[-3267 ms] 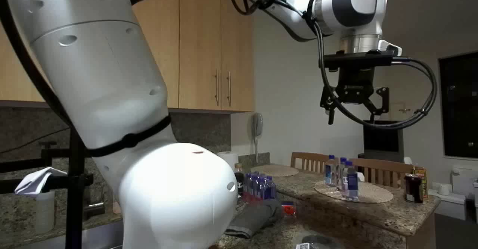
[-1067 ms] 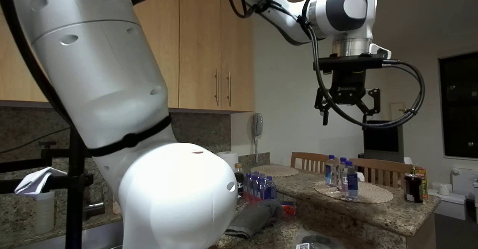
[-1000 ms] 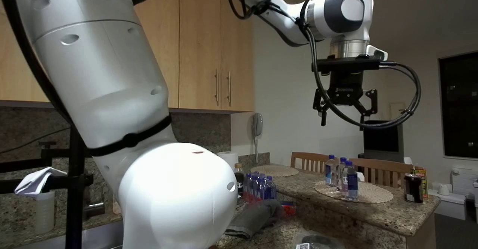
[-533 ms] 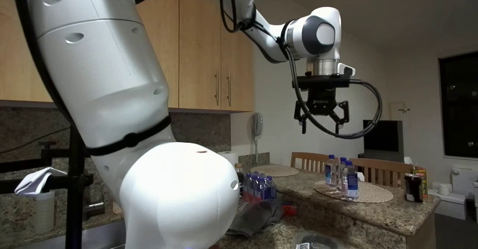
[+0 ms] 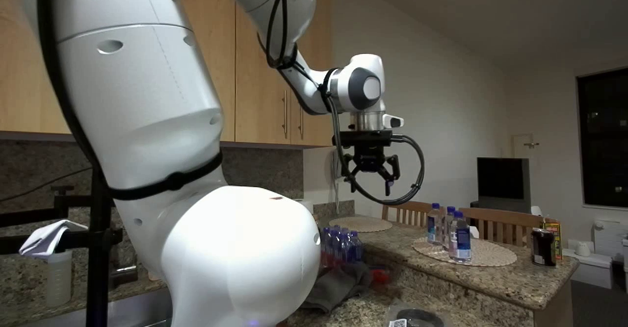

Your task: Move the grey towel to the right

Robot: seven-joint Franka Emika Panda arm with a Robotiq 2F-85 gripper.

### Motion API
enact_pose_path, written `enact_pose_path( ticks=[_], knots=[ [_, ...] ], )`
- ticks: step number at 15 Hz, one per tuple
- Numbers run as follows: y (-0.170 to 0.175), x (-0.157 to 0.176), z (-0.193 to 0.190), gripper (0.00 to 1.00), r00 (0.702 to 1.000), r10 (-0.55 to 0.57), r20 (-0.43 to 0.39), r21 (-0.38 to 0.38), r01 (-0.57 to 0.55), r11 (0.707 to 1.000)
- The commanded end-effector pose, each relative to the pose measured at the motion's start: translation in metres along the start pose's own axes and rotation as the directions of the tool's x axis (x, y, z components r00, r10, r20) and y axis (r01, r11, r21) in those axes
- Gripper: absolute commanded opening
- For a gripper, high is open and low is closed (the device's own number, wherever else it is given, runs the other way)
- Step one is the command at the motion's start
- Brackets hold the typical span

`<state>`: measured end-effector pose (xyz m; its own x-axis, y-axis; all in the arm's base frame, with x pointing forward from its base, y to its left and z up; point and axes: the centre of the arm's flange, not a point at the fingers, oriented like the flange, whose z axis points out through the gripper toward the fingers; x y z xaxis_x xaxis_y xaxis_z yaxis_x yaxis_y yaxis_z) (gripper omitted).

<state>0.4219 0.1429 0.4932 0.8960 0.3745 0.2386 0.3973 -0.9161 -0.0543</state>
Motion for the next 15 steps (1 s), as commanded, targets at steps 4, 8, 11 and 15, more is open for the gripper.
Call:
enact_pose_path(
  ticks=[4,8,11,15],
  knots=[
    [-0.093,0.017,0.051,1.0,0.998,-0.016,-0.057,-0.016,0.015,1.0],
    [-0.105,0.011,0.054,1.0,0.999,-0.033,-0.03,0.004,0.034,0.999],
    [-0.102,0.012,0.053,1.0,0.999,-0.026,-0.031,0.004,0.026,1.0],
    [-0.1,0.012,0.052,1.0,0.999,-0.024,-0.033,0.004,0.024,1.0]
  ],
)
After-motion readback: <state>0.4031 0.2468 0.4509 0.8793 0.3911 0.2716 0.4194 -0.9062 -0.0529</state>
